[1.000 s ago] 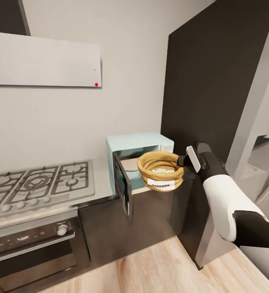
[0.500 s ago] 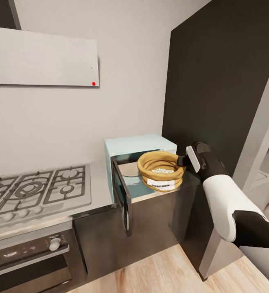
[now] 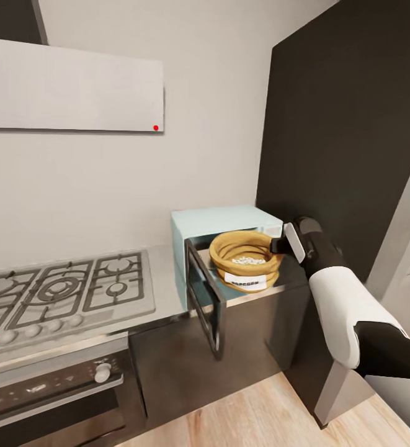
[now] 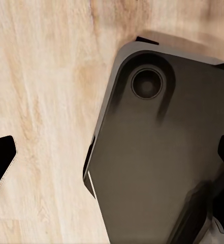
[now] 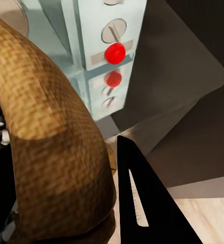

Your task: In the kitchen, take the popcorn bag from the countertop, put it into the microwave, and heat it until the popcorn is cooked so the cooked popcorn ends up inside the bag.

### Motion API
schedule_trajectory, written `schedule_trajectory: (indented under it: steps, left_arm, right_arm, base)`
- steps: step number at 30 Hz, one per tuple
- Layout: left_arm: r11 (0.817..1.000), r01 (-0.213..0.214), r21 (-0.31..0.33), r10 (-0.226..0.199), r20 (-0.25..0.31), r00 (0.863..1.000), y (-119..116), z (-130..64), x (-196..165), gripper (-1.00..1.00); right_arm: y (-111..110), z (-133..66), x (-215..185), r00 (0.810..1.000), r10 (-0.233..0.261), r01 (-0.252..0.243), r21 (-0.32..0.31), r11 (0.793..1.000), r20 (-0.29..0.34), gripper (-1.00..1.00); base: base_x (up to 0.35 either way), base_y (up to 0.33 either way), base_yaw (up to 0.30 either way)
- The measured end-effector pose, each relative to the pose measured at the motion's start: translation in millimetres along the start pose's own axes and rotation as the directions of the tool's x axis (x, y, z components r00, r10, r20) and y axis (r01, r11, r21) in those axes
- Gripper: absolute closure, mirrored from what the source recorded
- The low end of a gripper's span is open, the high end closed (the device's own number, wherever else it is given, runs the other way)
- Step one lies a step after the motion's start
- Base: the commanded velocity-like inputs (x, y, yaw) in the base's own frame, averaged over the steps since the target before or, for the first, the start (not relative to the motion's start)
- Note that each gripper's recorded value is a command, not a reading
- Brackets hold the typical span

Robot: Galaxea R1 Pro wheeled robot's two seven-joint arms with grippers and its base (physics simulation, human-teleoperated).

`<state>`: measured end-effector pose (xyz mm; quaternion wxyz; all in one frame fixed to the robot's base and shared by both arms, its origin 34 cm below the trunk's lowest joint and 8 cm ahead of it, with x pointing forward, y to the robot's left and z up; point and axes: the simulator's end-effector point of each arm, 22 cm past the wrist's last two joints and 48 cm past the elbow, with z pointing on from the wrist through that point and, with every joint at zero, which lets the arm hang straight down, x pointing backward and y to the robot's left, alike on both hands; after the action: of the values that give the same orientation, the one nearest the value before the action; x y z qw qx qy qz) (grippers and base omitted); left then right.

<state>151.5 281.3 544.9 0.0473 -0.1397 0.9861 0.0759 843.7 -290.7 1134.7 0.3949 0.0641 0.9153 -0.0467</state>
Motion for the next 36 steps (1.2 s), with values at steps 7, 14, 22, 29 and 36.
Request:
schedule_trajectory:
  steps: [7,14,22,29,36]
  left_arm:
    - [1.0,0.002,0.0,-0.002,0.0,1.0,0.1,0.0,0.3,-1.0]
    - [1.0,0.002,0.0,-0.002,0.0,1.0,0.0,0.0,0.1,-1.0]
    - [1.0,0.001,0.0,-0.001,0.0,1.0,0.2,0.0,0.0,-1.0]
    - [1.0,0.0,0.0,0.0,0.001,1.0,0.0,0.0,-0.3,-1.0]
    - [1.0,0.0,0.0,0.0,0.001,1.0,-0.1,0.0,-0.4,-1.0]
  right_arm:
    - [0.0,-0.1,0.0,1.0,-0.001,0.001,0.001,1.0,0.0,1.0]
    - [-0.2,-0.3,-0.1,1.0,-0.003,0.003,0.004,1.0,0.001,1.0]
    - [0.5,-0.4,-0.1,1.0,-0.004,0.004,0.003,1.0,0.001,1.0]
    - [1.4,-0.2,0.1,1.0,-0.002,0.002,-0.001,1.0,0.0,1.0]
    - [0.6,7.0,11.2,0.999,-0.003,0.003,0.001,1.0,-0.032,1.0]
  base:
    - [0.014,0.034,0.0]
    - [0.134,0.123,0.0]
    - [0.043,0.005,0.0]
    - [0.061,0.0,0.0]
    - [0.0,0.0,0.0]
